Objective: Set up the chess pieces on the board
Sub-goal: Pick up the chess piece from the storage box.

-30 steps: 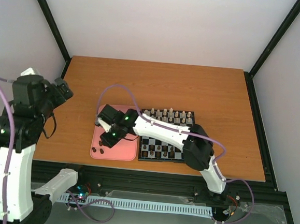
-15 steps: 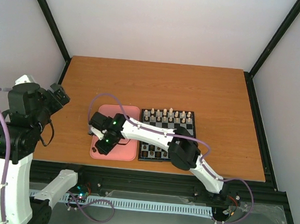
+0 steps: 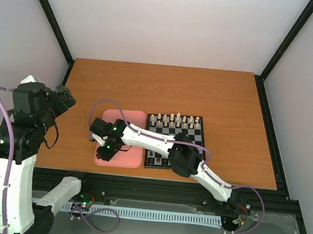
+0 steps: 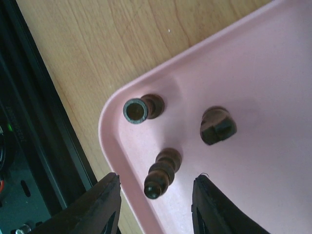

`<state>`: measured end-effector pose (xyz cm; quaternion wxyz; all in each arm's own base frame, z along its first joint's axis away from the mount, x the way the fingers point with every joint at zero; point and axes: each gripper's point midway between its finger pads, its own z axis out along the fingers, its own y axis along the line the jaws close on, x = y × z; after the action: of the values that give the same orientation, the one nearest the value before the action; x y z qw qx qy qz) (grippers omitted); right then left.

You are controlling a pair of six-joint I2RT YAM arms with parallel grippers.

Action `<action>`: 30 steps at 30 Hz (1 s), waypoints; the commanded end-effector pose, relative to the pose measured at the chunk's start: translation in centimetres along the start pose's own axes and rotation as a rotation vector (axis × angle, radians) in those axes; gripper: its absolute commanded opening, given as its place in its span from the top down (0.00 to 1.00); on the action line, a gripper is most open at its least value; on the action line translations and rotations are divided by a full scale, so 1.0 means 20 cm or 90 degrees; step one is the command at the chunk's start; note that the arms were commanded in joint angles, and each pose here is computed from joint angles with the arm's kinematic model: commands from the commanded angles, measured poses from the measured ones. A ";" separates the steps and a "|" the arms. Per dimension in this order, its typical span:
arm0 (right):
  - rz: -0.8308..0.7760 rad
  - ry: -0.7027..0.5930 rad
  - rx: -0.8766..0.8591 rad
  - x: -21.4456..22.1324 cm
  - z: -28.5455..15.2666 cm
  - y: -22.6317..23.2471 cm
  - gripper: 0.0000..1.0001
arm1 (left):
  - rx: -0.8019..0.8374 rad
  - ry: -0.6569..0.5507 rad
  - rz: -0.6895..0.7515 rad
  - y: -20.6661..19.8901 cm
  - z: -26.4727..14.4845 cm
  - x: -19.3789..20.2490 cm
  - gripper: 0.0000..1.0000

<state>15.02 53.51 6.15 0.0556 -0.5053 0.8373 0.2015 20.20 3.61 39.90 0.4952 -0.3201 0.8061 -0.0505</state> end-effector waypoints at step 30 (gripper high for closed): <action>-0.022 0.006 0.069 -0.01 -0.01 -0.09 0.96 | -0.003 0.023 0.030 -0.03 0.09 0.03 0.00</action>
<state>15.71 53.46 4.72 0.0585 -0.5145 0.8372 0.1759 21.58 3.23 38.32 0.4705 -0.3119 0.8243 -0.0439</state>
